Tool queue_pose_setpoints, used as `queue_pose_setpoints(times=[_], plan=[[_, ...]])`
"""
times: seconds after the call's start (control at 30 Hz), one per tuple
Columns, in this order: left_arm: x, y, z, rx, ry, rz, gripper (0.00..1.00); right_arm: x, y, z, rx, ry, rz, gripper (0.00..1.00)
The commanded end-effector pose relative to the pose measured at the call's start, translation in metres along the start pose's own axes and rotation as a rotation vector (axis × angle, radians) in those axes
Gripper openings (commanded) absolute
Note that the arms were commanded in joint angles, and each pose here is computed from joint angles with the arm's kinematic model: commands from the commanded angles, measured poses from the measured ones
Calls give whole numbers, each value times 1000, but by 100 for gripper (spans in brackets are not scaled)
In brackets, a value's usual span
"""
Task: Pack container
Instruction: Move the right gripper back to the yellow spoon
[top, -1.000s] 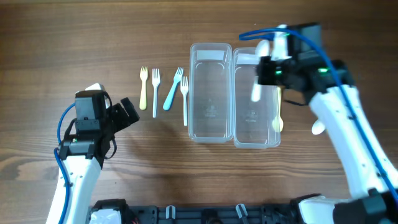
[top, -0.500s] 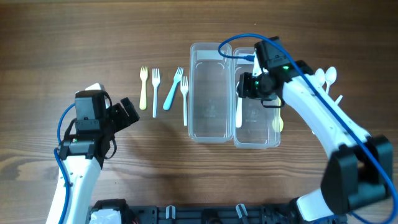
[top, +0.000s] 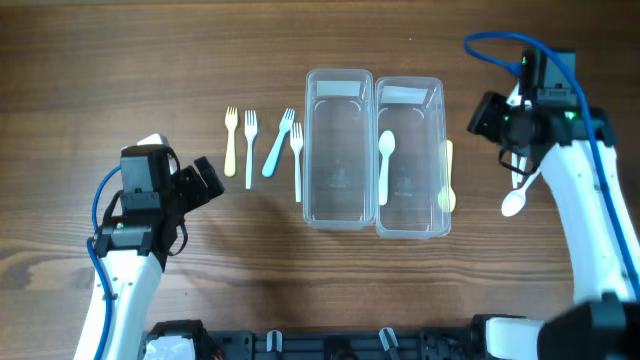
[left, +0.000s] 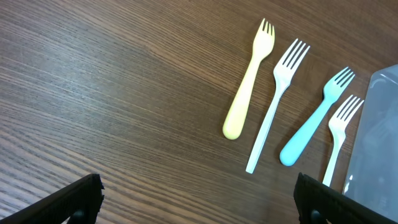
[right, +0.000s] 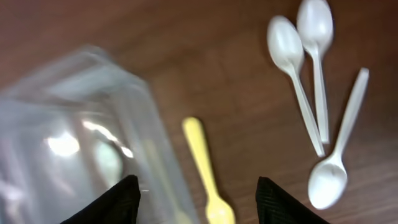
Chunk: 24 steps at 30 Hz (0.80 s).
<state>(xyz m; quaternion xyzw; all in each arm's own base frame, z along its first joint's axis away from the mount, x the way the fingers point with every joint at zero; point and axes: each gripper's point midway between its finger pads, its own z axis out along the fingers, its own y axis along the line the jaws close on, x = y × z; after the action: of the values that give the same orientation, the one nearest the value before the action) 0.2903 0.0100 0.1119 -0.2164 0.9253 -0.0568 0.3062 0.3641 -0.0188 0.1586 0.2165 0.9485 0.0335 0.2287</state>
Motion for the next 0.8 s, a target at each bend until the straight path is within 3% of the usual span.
queue_pose_setpoints(times=[0.0, 0.3, 0.63, 0.77], plan=[[-8, -1, -3, -3, -19, 14, 100, 36, -22, 48, 104, 160, 17, 60], [-8, -1, -3, -3, -19, 14, 100, 78, -5, 94, -4, 370, -45, 56], [-8, -1, -3, -3, -19, 14, 100, 78, 32, 97, -139, 331, -278, 58], [-8, -1, -3, -3, -19, 14, 100, 75, 14, 98, -30, 325, -168, 65]])
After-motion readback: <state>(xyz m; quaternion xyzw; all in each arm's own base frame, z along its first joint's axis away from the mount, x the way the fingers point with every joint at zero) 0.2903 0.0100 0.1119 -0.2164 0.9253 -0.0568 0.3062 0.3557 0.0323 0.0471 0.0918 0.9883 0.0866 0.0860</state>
